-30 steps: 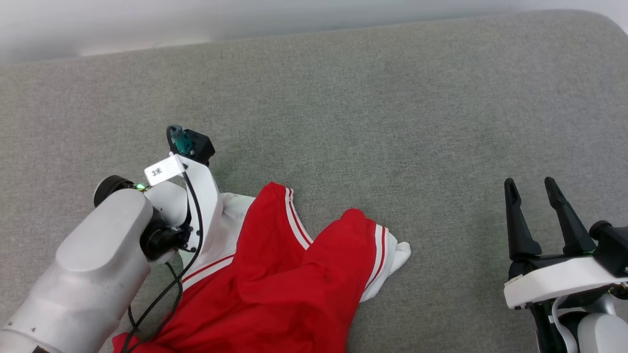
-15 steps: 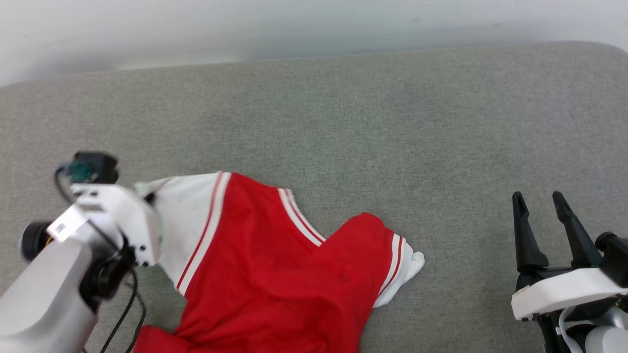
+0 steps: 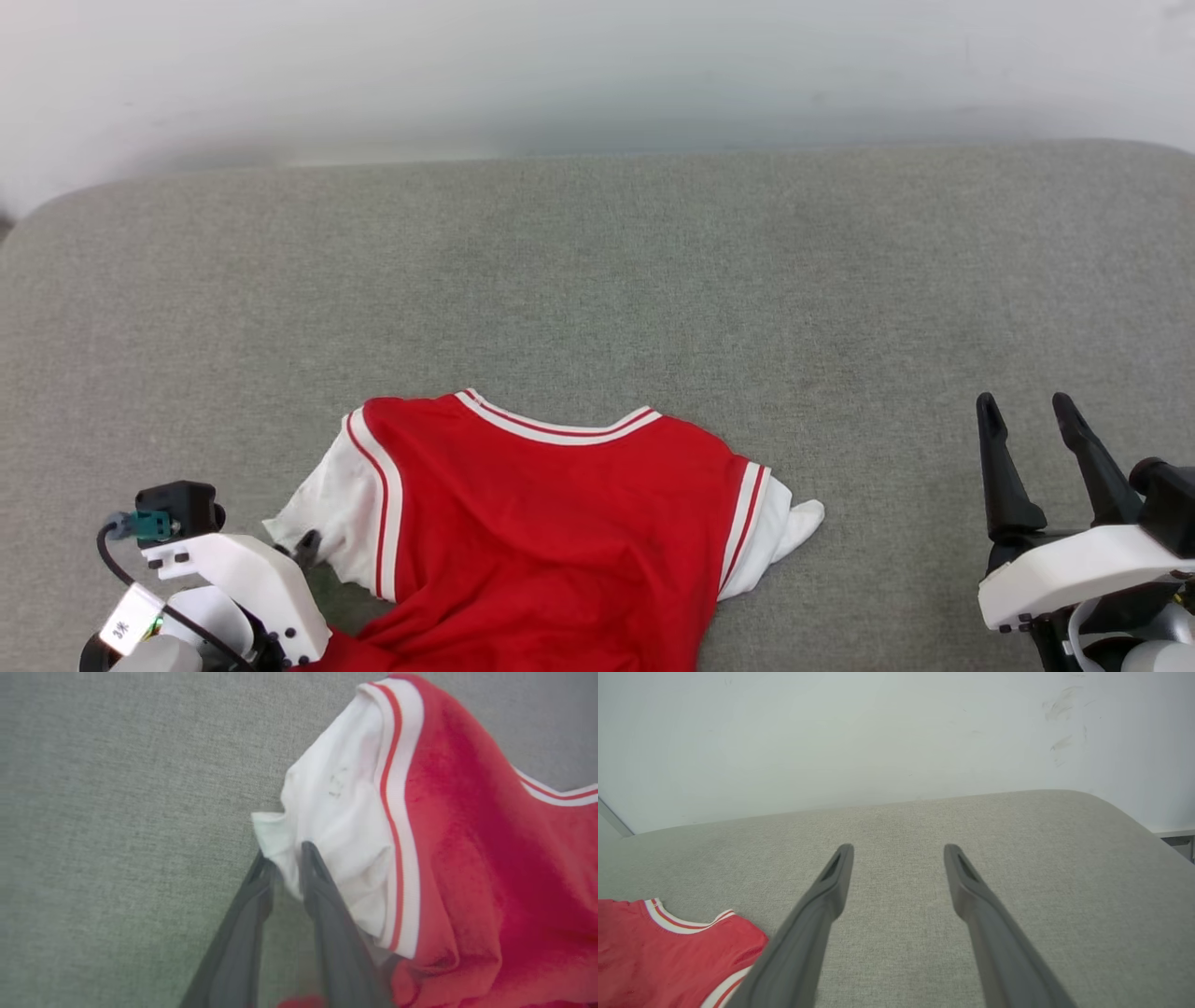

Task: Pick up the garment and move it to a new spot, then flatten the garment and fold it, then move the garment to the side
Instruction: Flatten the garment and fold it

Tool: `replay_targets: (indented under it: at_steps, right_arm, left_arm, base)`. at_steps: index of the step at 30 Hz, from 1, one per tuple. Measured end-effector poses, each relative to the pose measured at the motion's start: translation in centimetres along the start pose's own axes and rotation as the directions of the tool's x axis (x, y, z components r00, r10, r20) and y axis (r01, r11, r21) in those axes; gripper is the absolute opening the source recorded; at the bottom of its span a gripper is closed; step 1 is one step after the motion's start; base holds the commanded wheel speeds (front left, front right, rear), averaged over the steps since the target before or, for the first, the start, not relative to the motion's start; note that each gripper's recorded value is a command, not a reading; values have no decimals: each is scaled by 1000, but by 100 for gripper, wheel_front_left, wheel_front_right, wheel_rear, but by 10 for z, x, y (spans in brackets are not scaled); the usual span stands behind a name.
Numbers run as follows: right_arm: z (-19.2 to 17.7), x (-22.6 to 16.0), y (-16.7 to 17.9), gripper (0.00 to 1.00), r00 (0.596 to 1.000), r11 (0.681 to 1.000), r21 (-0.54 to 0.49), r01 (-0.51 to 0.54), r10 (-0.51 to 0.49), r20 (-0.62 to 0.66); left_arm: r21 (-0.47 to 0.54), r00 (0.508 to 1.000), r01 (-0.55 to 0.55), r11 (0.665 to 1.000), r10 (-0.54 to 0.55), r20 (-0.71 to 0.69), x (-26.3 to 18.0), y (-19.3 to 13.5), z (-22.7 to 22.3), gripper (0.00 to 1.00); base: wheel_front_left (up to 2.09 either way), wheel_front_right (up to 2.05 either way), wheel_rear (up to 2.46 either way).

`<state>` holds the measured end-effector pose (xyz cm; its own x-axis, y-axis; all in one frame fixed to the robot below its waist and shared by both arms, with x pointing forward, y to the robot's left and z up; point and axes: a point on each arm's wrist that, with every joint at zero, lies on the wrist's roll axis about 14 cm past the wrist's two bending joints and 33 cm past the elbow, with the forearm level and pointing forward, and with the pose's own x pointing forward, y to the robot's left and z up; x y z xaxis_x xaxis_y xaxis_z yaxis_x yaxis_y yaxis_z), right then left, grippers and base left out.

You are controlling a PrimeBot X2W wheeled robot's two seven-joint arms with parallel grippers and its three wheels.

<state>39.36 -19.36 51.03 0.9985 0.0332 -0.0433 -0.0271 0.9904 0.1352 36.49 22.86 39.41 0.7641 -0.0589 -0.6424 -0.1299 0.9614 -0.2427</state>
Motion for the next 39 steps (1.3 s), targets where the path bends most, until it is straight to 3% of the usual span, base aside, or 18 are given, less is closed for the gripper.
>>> replay_targets:
  at_steps: [6, 12, 18, 21, 26, 39]
  right_arm:
    - [4, -10, -1, 100, 1000, 1000, -14, 5, -5, -5]
    - [3, -19, -4, 100, 999, 1000, 8, 14, -14, -29]
    - [-38, -23, -2, 100, 969, 1000, 18, 11, -6, -247]
    - [-68, -27, 13, 100, 910, 999, 21, -39, 44, -413]
    - [-99, -32, 35, 100, 775, 989, 14, -151, 127, -619]
    - [-147, -14, 88, 100, 514, 926, 32, -376, 237, -824]
  left_arm:
    - [43, 974, 22, 999, -31, 224, -15, -16, 33, 100]
    - [125, 862, 30, 992, -89, 499, -44, -39, 78, 100]
    - [165, 772, 38, 986, -134, 622, -67, -56, 100, 100]
    - [167, 749, 34, 985, -136, 649, -75, -60, 102, 100]
    - [159, 729, 29, 987, -130, 672, -84, -61, 104, 100]
    - [106, 754, 6, 994, -74, 653, -69, -48, 102, 100]
  base:
    - [0, 0, 0]
    - [0, 0, 0]
    - [0, 0, 0]
    - [0, 0, 0]
    - [0, 0, 0]
    - [0, 0, 0]
